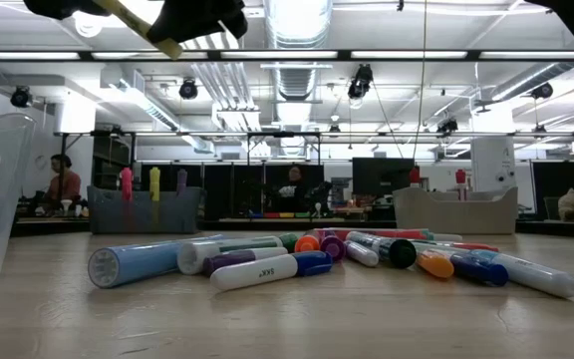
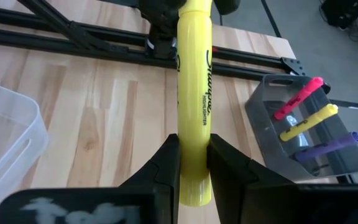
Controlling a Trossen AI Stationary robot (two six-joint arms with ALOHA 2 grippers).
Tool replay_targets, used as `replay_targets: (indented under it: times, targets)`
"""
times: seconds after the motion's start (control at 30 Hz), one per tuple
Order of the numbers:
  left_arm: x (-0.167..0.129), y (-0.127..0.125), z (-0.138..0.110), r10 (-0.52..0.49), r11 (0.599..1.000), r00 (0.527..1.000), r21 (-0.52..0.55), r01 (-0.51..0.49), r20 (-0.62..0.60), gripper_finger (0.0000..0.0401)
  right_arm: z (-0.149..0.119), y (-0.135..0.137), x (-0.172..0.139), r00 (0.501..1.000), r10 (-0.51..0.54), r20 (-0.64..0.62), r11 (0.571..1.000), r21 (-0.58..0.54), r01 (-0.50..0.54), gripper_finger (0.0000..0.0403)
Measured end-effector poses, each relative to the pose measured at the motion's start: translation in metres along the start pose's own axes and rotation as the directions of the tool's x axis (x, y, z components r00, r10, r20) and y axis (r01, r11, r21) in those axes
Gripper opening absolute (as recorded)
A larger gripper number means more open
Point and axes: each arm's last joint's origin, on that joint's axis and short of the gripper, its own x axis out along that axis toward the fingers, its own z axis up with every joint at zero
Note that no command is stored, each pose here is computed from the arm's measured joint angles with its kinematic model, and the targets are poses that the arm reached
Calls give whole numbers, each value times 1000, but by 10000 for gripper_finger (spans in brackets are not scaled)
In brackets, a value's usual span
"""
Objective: Pick & Place Markers
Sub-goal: Put the yellow highlighter pen into the black bin
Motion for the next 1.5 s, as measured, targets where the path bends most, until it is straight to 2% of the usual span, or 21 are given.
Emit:
replay_targets:
  times: [0.27, 0.63, 0.83, 1.5]
  targets:
    - [0, -1, 0, -23, 1000, 1000, -13, 23, -17, 155, 0, 0, 0, 1000, 1, 0, 1000, 0, -1, 54]
    - [0, -3, 3, -49, 999, 999, -20, 49, 6, 104, 1, 0, 0, 1000, -2, 15, 1000, 6, 2, 54]
    - [0, -3, 3, -48, 999, 999, -19, 48, 6, 90, 2, 0, 1, 1000, -10, 18, 1000, 8, 10, 54]
    - [0, -4, 2, -52, 998, 999, -42, 52, 2, 87, 2, 0, 2, 999, -39, 37, 999, 6, 39, 54]
